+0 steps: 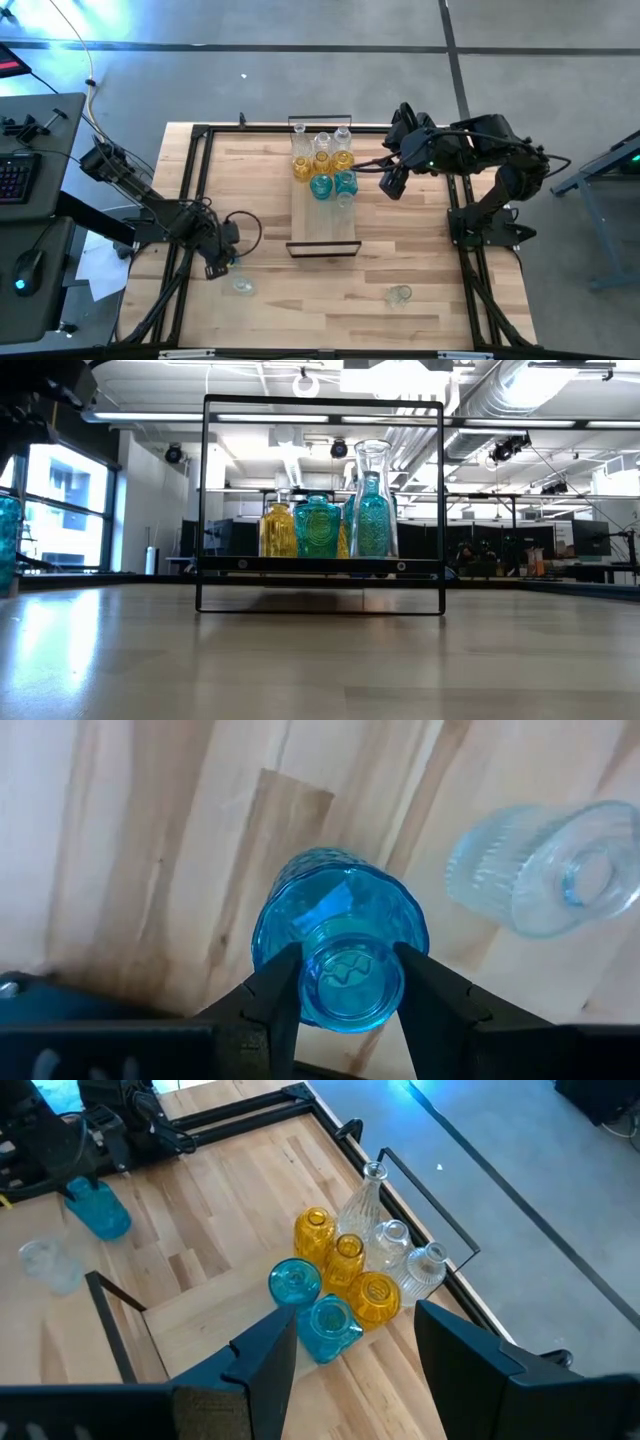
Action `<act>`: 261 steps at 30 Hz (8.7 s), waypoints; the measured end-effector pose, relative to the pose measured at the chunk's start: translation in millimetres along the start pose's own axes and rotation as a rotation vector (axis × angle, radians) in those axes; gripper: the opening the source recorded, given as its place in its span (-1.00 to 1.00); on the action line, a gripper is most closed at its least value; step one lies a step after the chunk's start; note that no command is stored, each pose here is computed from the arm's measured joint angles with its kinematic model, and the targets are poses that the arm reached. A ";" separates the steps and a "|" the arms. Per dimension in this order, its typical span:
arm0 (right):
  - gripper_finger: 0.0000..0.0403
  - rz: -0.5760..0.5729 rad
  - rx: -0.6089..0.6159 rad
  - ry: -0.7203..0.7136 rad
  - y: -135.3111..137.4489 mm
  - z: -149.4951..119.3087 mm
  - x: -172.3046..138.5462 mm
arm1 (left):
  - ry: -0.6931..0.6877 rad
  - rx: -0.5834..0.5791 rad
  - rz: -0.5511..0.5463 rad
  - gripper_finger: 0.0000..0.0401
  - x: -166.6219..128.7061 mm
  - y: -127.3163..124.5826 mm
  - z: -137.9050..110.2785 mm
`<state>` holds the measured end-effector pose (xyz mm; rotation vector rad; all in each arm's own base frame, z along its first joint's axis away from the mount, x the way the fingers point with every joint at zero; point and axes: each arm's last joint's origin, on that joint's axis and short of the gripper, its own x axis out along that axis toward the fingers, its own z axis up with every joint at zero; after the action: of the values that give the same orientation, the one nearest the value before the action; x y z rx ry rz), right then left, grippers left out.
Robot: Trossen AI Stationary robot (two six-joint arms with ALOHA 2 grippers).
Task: Sort vases onto shelf
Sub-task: Put the blue flower vase on the shelf aligned with the other blue flower vase
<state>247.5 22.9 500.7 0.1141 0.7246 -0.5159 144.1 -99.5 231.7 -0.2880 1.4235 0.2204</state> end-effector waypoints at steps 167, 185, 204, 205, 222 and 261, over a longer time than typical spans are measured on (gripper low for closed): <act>-0.08 0.033 -0.025 0.014 1.0 -0.5 -0.3 | -0.463 -0.116 -0.006 -0.08 -42.8 123.7 215.1; -0.08 0.050 -0.013 0.022 1.5 -0.8 -0.3 | -0.200 -0.002 0.083 -0.80 -104.1 119.5 174.6; -0.08 0.049 -0.013 0.021 1.5 -0.8 -0.3 | -0.088 -0.020 -0.030 -1.00 -38.3 108.6 165.2; -0.08 0.049 -0.013 0.021 1.5 -0.7 -0.3 | -0.100 -0.025 -0.037 -1.00 -38.2 107.0 166.2; -0.08 0.055 -0.020 0.024 1.7 -0.8 -0.3 | -0.213 -0.068 -0.064 -1.00 -26.1 102.1 175.3; -0.08 0.088 -0.040 0.038 2.6 -1.3 -0.4 | -0.226 -0.033 0.032 -1.00 -11.4 108.9 189.2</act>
<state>247.7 25.7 499.8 0.1183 0.7628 -0.4158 285.1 65.4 259.1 -0.2587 1.2023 0.2936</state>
